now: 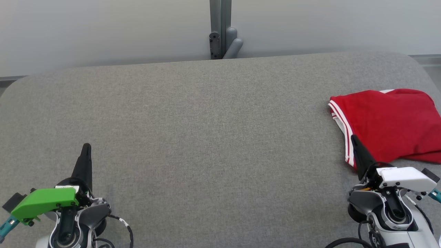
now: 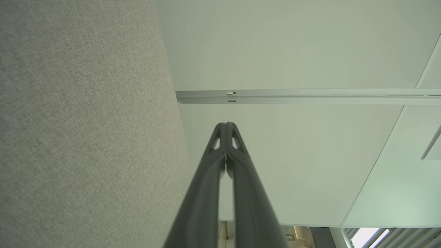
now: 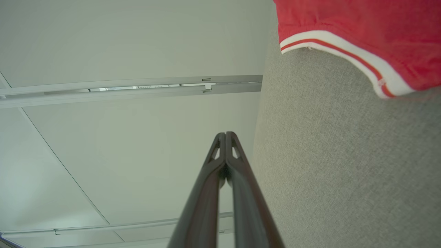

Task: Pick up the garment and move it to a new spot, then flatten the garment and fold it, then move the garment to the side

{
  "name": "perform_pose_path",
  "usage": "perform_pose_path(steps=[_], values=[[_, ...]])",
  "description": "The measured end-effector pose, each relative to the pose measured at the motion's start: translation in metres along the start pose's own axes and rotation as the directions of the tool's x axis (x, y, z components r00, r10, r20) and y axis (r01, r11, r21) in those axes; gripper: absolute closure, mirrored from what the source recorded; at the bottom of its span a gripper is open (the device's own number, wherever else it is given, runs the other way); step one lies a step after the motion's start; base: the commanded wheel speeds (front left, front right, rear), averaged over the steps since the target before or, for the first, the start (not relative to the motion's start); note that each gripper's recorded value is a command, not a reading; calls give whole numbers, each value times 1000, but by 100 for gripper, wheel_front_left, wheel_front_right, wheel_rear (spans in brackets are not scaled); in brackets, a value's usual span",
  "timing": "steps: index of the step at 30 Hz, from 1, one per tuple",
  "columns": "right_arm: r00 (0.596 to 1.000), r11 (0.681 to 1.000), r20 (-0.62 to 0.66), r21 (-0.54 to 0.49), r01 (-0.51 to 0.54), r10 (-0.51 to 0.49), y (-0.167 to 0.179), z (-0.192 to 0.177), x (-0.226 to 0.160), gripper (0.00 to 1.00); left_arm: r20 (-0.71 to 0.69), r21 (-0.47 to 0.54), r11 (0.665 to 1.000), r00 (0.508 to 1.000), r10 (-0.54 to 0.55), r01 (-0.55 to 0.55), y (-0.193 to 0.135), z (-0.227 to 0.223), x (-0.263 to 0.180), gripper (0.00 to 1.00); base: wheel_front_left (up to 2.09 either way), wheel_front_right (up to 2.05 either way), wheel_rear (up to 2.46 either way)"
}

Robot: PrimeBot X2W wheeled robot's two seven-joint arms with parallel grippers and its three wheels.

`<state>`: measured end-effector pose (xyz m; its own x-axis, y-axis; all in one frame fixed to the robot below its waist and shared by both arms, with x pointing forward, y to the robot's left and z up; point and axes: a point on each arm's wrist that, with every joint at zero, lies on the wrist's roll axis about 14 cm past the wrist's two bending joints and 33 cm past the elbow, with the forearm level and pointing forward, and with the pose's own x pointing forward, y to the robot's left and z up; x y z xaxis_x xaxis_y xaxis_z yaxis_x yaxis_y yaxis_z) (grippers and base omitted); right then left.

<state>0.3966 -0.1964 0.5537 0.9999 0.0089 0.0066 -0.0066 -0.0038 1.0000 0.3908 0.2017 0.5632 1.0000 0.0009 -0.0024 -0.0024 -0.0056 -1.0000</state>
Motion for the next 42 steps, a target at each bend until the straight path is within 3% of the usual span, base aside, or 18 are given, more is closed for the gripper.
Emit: perform_pose_path(steps=[42], values=[[1000,1000,0,-1,-1,1,0,0,0,100,1,0,1000,1000,0,0,0,0,0,100,0,0,0]])
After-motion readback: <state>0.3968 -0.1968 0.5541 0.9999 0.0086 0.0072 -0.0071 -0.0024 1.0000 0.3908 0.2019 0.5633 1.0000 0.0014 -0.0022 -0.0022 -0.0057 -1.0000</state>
